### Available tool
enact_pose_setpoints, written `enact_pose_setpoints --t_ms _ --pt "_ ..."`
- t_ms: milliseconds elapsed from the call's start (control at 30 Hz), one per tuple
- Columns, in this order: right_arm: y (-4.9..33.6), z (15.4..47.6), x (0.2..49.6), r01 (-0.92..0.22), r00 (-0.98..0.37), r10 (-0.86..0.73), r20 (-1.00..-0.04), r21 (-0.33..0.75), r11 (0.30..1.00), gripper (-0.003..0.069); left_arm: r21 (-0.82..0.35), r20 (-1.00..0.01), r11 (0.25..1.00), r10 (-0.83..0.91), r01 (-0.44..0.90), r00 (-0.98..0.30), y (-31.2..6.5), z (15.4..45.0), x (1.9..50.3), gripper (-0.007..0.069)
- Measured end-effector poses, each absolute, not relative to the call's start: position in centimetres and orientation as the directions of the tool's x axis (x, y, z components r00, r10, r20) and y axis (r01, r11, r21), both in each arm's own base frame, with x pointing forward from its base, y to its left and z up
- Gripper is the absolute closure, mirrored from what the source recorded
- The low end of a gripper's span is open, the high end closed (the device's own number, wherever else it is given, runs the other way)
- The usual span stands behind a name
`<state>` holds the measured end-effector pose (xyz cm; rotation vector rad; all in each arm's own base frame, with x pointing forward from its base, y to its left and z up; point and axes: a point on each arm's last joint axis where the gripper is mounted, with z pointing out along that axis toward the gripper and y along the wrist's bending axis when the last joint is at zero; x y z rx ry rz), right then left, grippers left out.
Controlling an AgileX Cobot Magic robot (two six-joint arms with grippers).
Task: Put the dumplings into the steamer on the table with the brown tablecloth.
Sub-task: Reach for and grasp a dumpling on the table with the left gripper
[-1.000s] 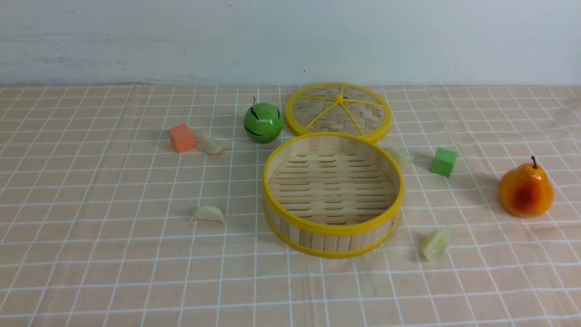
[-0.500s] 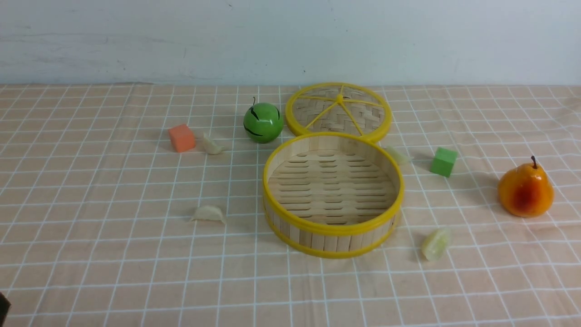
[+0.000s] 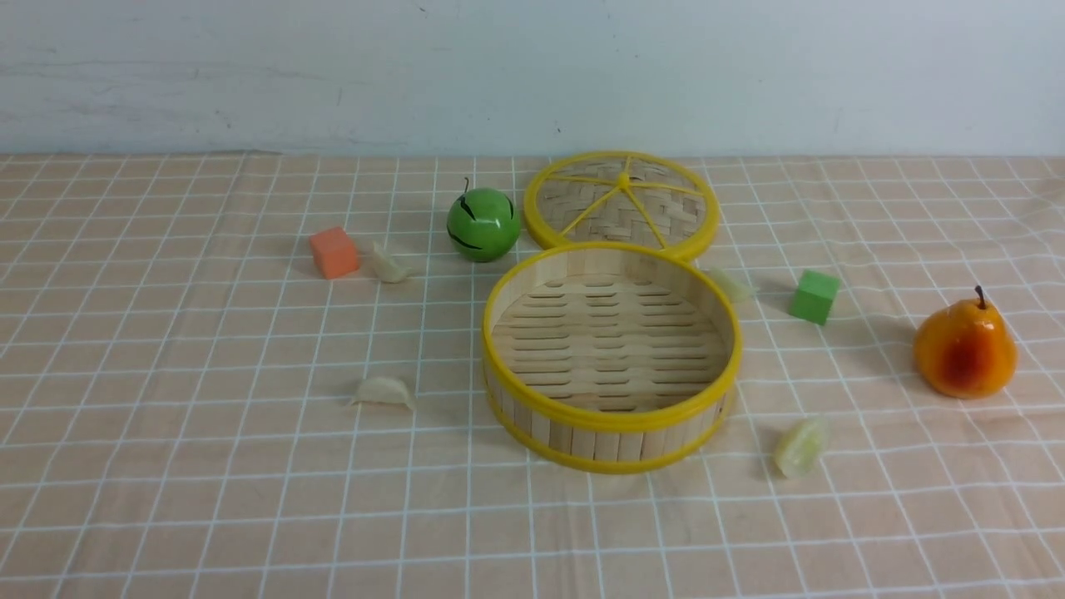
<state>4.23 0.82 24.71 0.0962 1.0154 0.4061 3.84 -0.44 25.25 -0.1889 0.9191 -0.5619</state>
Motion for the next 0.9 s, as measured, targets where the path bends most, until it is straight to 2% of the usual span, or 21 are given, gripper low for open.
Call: enact_pose_setpoints --t_ms 100,133,167,200,233,267,300,367,400,467,533,600,633,733,800,833,900 --pt "0.8 25.4 4.1 -0.290 0.471 0.369 -0.801 0.254 0.923 0.0427 -0.411 -0.641 0.799 -0.596 0.439 0.484 -0.4 26.9 3.3 0.0441" --pt "0.8 26.9 3.6 -0.298 0.503 0.365 -0.783 0.239 0.924 0.0451 -0.400 -0.619 0.792 -0.604 0.462 0.501 -0.4 29.2 2.5 0.0506" --pt "0.8 27.1 3.6 -0.298 0.507 0.364 -0.781 0.237 0.925 0.0451 -0.396 -0.618 0.793 -0.603 0.463 0.504 -0.4 29.5 2.4 0.0506" --pt "0.8 27.9 3.3 -0.301 0.521 0.361 -0.774 0.229 0.926 0.0471 -0.388 -0.617 0.796 -0.599 0.464 0.511 -0.4 30.7 2.1 0.0545" --pt "0.8 29.7 3.1 -0.298 0.534 0.353 -0.768 0.219 0.929 0.0519 -0.373 -0.630 0.809 -0.581 0.455 0.515 -0.4 33.4 1.6 0.0612" --pt "0.8 29.9 3.1 -0.297 0.534 0.352 -0.769 0.219 0.929 0.0526 -0.373 -0.633 0.810 -0.578 0.453 0.514 -0.4 33.7 1.6 0.0625" --pt "0.8 31.0 3.2 -0.283 0.519 0.342 -0.783 0.220 0.933 0.0581 -0.364 -0.654 0.824 -0.559 0.435 0.510 -0.5 35.8 1.6 0.0639" --pt "0.8 31.7 3.8 -0.254 0.483 0.316 -0.816 0.215 0.943 0.0631 -0.365 -0.696 0.840 -0.532 0.401 0.482 -0.5 37.0 2.5 0.0639" --pt "0.7 31.6 4.9 -0.209 0.414 0.270 -0.869 0.198 0.958 0.0666 -0.363 -0.736 0.857 -0.505 0.366 0.452 -0.6 38.1 3.6 0.0639" --pt "0.7 30.5 6.6 -0.139 0.277 0.199 -0.940 0.166 0.976 0.0678 -0.387 -0.789 0.866 -0.489 0.318 0.373 -0.8 38.5 6.2 0.0639" --pt "0.5 28.9 8.1 -0.079 0.100 0.160 -0.982 0.153 0.985 0.0678 -0.436 -0.831 0.862 -0.496 0.261 0.251 -1.0 37.5 9.3 0.0639" --pt "0.5 28.4 8.5 -0.064 0.049 0.158 -0.986 0.155 0.986 0.0678 -0.466 -0.838 0.853 -0.511 0.234 0.194 -1.1 36.9 10.4 0.0639" --pt "0.4 27.7 9.2 -0.043 -0.026 0.153 -0.988 0.154 0.987 0.0678 -0.519 -0.840 0.838 -0.536 0.169 0.081 -1.2 35.5 12.2 0.0639" --pt "0.3 26.2 10.2 0.004 -0.179 0.171 -0.969 0.173 0.985 0.0677 -0.609 -0.782 0.793 -0.604 -0.020 -0.156 -1.3 32.2 15.3 0.0639" --pt "0.2 25.1 10.7 0.050 -0.294 0.191 -0.937 0.184 0.982 0.0677 -0.593 -0.722 0.786 -0.615 -0.174 -0.316 -1.3 29.8 16.5 0.0639" --pt "0.1 24.8 10.7 0.061 -0.319 0.197 -0.927 0.187 0.980 0.0676 -0.588 -0.718 0.788 -0.613 -0.183 -0.331 -1.4 29.6 16.5 0.0639" --pt "0.0 23.3 11.2 0.122 -0.453 0.236 -0.860 0.203 0.972 0.0676 -0.488 -0.667 0.830 -0.554 -0.270 -0.498 -1.9 27.8 17.2 0.0639"
